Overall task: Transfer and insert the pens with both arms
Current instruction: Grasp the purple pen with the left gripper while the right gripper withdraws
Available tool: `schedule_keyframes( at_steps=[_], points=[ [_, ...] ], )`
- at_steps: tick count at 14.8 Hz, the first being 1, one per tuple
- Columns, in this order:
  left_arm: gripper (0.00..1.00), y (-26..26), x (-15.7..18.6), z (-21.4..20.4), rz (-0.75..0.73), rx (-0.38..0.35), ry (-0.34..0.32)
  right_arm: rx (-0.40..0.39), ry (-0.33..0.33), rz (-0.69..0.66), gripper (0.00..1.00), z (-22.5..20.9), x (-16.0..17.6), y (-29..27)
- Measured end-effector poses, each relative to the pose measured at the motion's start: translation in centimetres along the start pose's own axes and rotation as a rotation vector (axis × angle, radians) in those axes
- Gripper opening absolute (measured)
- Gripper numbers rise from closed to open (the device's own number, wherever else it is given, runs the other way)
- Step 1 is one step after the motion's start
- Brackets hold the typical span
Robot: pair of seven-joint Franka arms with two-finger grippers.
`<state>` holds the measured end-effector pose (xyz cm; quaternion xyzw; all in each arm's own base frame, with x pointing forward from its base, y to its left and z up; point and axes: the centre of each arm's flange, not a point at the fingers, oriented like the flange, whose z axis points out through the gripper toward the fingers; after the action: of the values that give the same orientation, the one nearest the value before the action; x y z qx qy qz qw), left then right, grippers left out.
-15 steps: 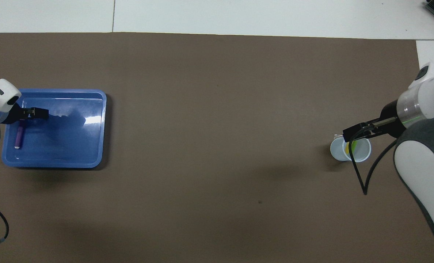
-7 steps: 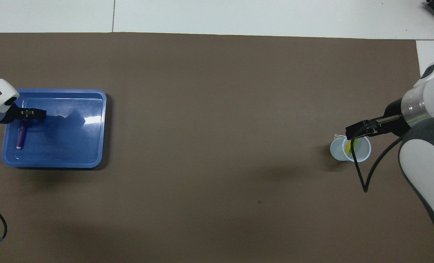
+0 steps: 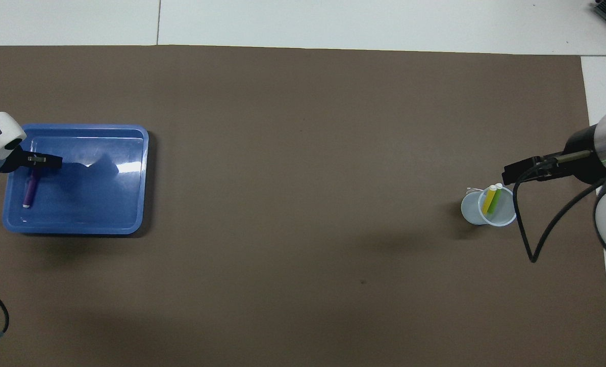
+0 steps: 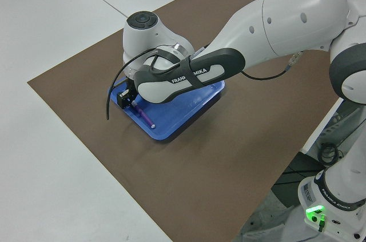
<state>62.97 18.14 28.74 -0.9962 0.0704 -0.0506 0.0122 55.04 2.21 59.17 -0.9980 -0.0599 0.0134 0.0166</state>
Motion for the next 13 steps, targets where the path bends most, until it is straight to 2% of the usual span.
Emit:
schedule_keyframes(
  at_steps=[1, 3, 9, 10, 13],
  points=[
    [0.29, -0.25, -0.08, -0.03, 0.009, 0.002, 0.0, 0.0, 0.001, 0.0, 1.0, -0.13, 0.0, 0.0],
    [0.08, -0.56, -0.13, -0.16, 0.023, 0.006, 0.001, 0.0, 0.001, 0.001, 1.0, -0.12, 0.01, 0.0],
    [0.08, -0.57, -0.14, -0.14, 0.027, 0.006, 0.001, -0.001, 0.0, 0.007, 1.0, -0.04, 0.05, 0.02],
    [0.14, -0.56, -0.13, -0.15, 0.027, 0.006, 0.002, -0.002, -0.001, 0.013, 1.0, -0.04, 0.05, 0.02],
    [0.46, -0.45, 0.16, -0.47, 0.029, 0.003, 0.001, -0.002, -0.001, 0.02, 1.0, -0.02, 0.06, 0.03]
  ],
)
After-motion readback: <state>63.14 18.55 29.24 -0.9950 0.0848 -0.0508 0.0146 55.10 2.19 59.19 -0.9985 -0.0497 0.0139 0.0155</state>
